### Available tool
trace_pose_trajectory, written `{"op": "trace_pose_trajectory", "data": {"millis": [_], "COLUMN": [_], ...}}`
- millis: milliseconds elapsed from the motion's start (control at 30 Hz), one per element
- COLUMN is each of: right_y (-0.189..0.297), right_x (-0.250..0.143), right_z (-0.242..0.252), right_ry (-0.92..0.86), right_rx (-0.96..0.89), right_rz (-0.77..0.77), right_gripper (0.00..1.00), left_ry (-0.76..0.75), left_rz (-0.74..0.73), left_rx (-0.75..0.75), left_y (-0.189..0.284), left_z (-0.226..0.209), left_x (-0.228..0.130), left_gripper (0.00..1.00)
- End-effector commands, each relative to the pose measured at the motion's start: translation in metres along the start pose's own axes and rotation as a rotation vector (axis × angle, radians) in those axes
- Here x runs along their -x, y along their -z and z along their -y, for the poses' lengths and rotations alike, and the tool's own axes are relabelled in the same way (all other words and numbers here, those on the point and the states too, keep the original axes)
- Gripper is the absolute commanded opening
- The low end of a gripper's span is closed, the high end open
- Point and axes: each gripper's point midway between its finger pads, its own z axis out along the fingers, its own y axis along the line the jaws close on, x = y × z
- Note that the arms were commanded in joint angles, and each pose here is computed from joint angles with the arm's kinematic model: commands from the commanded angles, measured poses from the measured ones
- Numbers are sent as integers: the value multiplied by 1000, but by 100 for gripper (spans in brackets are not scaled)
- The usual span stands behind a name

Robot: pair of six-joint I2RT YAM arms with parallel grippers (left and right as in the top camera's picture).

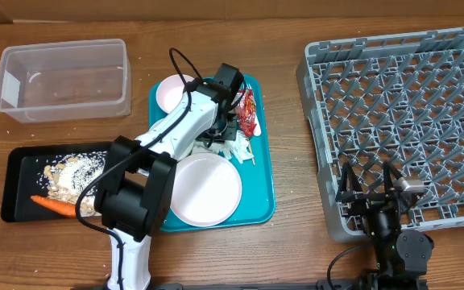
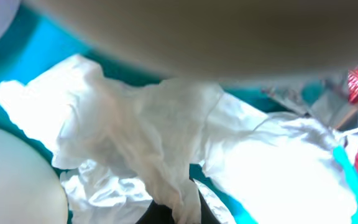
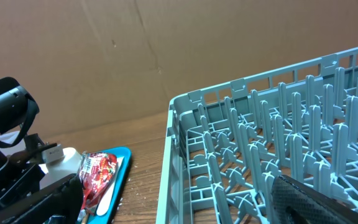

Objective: Sort waste into correct bins and load items into the dishwasher rack
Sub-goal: 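Carry the tissues left and drop them into the clear bin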

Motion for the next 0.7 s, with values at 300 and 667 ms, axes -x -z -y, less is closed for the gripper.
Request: {"op": "trace_pose_trajectory", "data": {"millis": [300,667], "right_y": [0,0], "right_x": [-2,-2], "right_z": [3,3], "right_ry": [4,4], "right_rx": [-9,-9], "right_rz": [4,4], "right_gripper": [100,100], "left_ry": [43,401], "left_rz": [292,617], "left_rx": [-78,96], "left_y": [135,194], "left_z": [-11,-168], "left_x": [23,88], "left_gripper": [4,4]}}
